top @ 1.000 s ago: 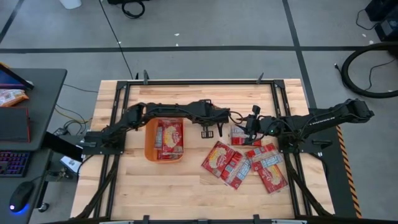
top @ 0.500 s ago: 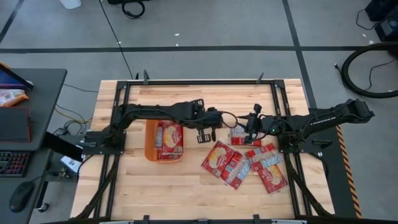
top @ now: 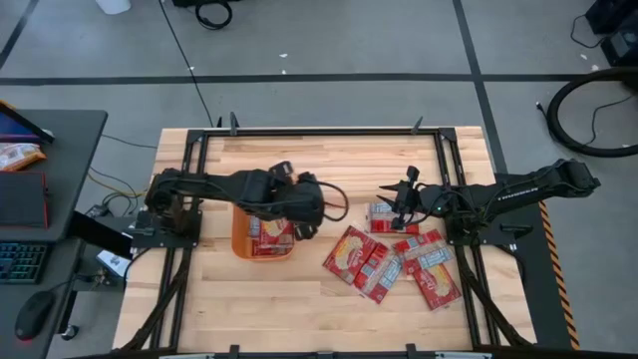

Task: Sort popcorn bags into baskets
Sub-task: Put the popcorn bag into the orange bin

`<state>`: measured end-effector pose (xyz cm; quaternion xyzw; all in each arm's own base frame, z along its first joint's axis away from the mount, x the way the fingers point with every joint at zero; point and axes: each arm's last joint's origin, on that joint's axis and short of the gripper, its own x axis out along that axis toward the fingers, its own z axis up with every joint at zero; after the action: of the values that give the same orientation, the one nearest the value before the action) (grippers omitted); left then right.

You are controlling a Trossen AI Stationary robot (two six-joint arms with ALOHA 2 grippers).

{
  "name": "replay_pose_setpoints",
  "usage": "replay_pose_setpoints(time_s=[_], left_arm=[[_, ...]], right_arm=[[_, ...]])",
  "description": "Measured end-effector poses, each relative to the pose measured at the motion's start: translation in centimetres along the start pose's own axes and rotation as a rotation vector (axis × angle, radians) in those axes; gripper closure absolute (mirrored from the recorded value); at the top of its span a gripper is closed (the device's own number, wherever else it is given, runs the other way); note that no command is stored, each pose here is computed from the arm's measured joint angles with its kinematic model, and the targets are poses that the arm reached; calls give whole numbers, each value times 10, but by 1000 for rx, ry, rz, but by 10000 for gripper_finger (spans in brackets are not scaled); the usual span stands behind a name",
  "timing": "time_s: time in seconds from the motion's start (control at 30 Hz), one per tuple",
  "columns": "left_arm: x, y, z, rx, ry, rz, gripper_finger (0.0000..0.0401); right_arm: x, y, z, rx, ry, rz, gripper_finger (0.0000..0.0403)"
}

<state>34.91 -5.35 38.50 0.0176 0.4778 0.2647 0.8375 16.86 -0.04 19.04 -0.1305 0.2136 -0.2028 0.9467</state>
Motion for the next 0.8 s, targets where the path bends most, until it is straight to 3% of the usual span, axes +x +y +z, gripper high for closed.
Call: replay_pose_setpoints(time_s=[0.17,0.3,0.5,0.8], left_arm=[[-16,5,-16,-58,53,64,401],[-22,5,-23,-95,54,46,401],[-6,8,-42,-101,133,86,401],[3,42,-79,-205,221,149,401]], right_arm=[[0,0,1,3,-6,1,277],[0,0,2,9,-15,0,277],[0,0,2,16,-18,12,277],[0,0,2,16,-19,12,277]])
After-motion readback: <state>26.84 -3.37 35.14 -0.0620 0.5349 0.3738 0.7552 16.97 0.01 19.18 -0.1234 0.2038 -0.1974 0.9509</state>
